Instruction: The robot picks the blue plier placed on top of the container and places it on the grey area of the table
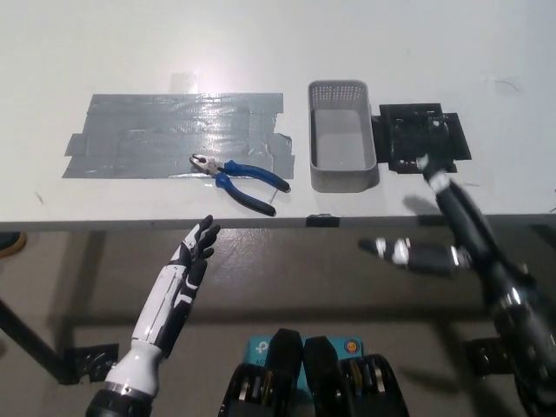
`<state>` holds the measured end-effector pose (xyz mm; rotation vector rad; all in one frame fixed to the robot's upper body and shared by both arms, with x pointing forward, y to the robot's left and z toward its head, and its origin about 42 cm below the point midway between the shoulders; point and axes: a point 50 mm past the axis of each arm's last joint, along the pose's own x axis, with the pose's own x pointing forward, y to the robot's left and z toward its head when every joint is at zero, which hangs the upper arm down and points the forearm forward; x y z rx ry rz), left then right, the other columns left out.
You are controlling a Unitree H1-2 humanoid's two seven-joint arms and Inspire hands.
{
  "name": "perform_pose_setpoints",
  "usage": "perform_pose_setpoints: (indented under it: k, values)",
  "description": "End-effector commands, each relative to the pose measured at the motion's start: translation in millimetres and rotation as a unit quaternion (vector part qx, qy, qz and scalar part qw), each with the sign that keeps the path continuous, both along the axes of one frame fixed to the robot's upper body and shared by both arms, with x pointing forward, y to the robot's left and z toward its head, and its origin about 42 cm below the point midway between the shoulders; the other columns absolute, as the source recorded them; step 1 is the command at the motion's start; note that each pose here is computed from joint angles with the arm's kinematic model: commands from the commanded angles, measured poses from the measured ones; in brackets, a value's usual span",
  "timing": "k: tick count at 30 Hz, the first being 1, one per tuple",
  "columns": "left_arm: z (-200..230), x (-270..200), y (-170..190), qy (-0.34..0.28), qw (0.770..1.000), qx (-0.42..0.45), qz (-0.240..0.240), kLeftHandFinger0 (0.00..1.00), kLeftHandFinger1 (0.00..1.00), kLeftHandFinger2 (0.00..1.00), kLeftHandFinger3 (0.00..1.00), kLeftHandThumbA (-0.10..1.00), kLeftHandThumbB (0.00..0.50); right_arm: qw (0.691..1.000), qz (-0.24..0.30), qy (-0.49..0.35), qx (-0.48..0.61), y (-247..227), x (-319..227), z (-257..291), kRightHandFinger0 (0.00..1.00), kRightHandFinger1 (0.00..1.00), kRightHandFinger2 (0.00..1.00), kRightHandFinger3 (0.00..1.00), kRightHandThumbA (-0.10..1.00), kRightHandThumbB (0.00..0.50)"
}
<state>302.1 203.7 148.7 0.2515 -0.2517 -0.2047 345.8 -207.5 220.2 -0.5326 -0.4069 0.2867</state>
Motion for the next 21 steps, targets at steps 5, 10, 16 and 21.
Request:
perform_pose_setpoints:
  k: [5, 10, 16, 21]
  values:
    - [10.8, -13.6, 10.3, -0.025, 0.998, -0.045, 0.025, 1.00, 1.00, 1.00, 1.00, 1.00, 0.057, 0.958, 0.090, -0.068, 0.263, -0.4, -94.4, 41.2, 1.00, 1.00, 1.00, 1.00, 1.00, 0.301]
    - [6.9, -18.9, 17.7, -0.023, 0.998, -0.051, 0.028, 1.00, 1.00, 1.00, 1.00, 1.00, 0.049, 0.962, 0.033, 0.023, 0.269, 6.6, -72.9, -26.2, 1.00, 1.00, 1.00, 1.00, 1.00, 0.151]
    - [9.5, -21.7, 27.8, -0.024, 0.997, -0.053, 0.041, 1.00, 1.00, 1.00, 1.00, 1.00, 0.048, 0.960, 0.024, 0.059, 0.271, 9.8, -47.2, -58.1, 1.00, 1.00, 1.00, 1.00, 1.00, 0.140]
    - [7.7, -22.1, 28.5, -0.024, 0.998, -0.048, 0.045, 1.00, 1.00, 1.00, 1.00, 1.00, 0.053, 0.960, 0.025, 0.061, 0.273, 8.9, -43.4, -60.2, 1.00, 1.00, 1.00, 1.00, 1.00, 0.097]
